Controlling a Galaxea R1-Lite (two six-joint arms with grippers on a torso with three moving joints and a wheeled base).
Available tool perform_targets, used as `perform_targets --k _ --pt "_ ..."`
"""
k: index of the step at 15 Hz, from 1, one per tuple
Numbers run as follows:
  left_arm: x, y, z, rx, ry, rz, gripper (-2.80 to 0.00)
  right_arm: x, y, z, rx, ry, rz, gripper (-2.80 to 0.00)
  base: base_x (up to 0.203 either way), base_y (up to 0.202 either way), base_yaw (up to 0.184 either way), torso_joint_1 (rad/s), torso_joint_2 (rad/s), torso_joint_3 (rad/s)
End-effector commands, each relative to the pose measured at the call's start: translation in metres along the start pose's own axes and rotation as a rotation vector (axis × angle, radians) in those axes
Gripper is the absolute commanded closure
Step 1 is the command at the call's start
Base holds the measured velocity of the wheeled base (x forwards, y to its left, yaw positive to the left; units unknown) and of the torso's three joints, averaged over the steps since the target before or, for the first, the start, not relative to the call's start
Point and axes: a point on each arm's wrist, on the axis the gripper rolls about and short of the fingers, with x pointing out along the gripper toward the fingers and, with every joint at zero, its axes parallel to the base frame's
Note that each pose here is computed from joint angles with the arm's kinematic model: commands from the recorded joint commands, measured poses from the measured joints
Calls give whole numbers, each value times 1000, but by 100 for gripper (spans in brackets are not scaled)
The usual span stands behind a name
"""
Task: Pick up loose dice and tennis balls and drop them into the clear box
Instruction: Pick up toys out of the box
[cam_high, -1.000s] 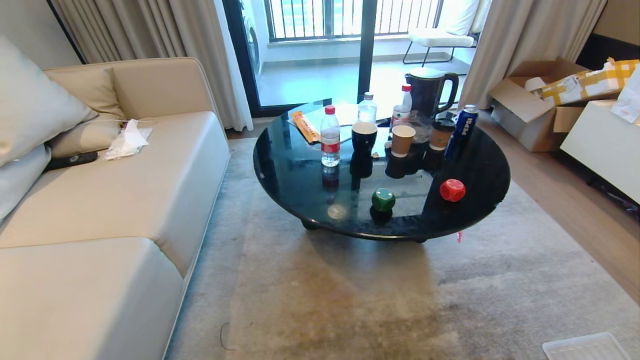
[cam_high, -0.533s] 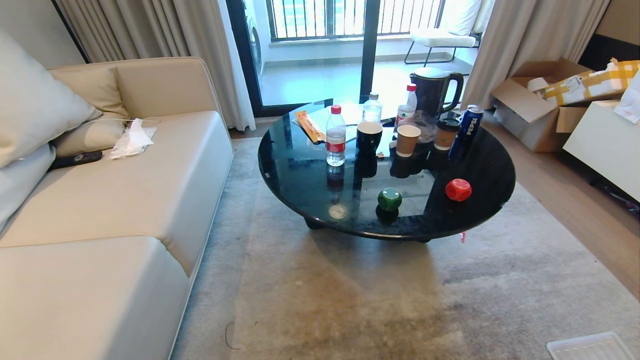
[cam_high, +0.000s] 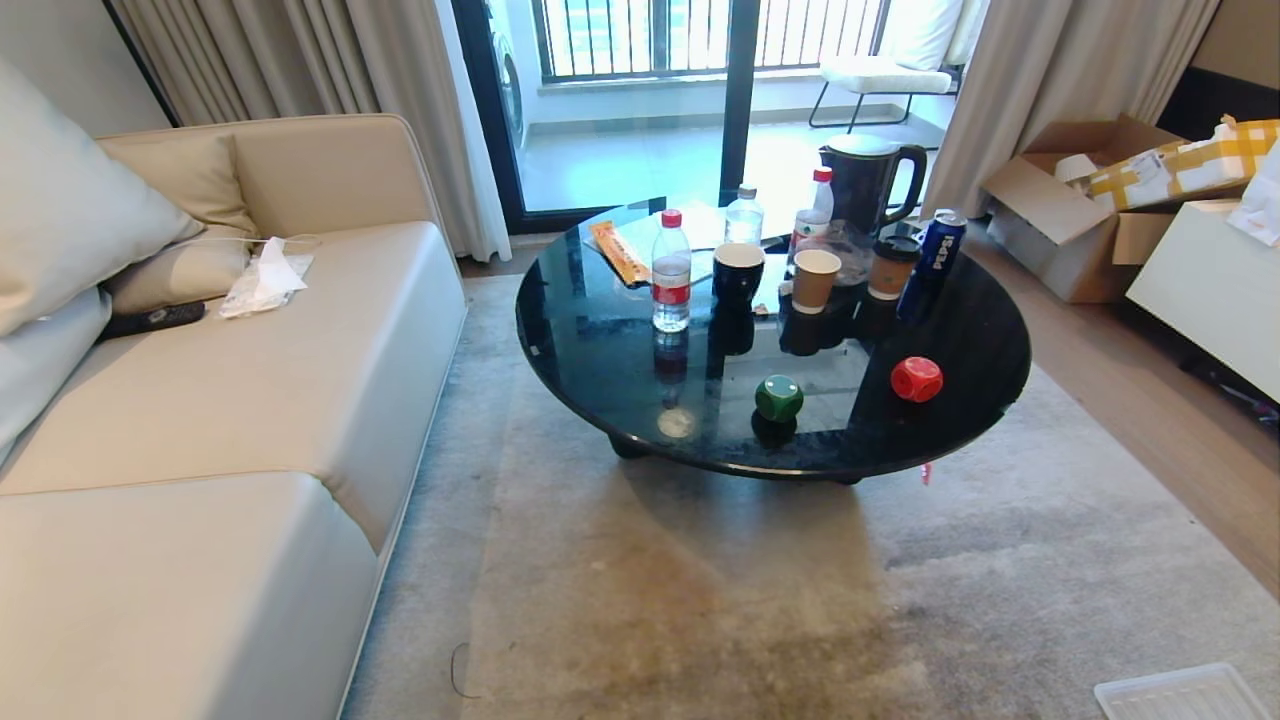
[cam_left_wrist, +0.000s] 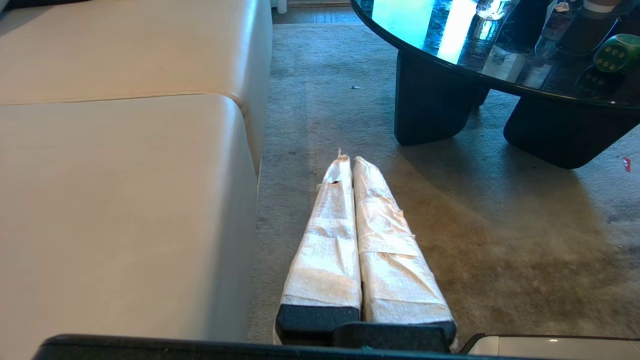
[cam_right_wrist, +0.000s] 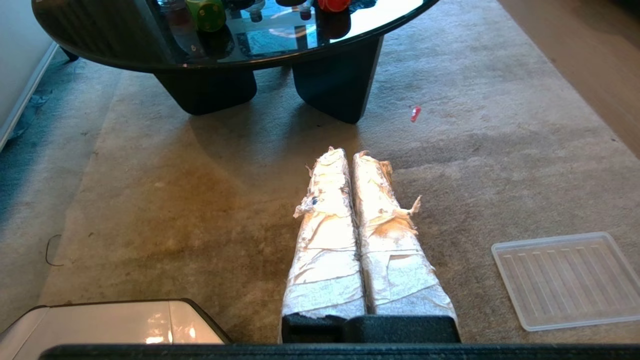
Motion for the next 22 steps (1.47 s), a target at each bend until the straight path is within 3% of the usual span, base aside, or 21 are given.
perform_targets --k 1,5,22 --pt "0 0 0 -1 0 0 0 0 0 0 0 2 0 0 0 0 0 0 0 0" --pt "0 0 0 -7 1 3 0 0 0 0 0 2 0 0 34 0 0 3 1 1" --pt "0 0 0 -5 3 3 0 0 0 0 0 2 0 0 183 0 0 2 2 2"
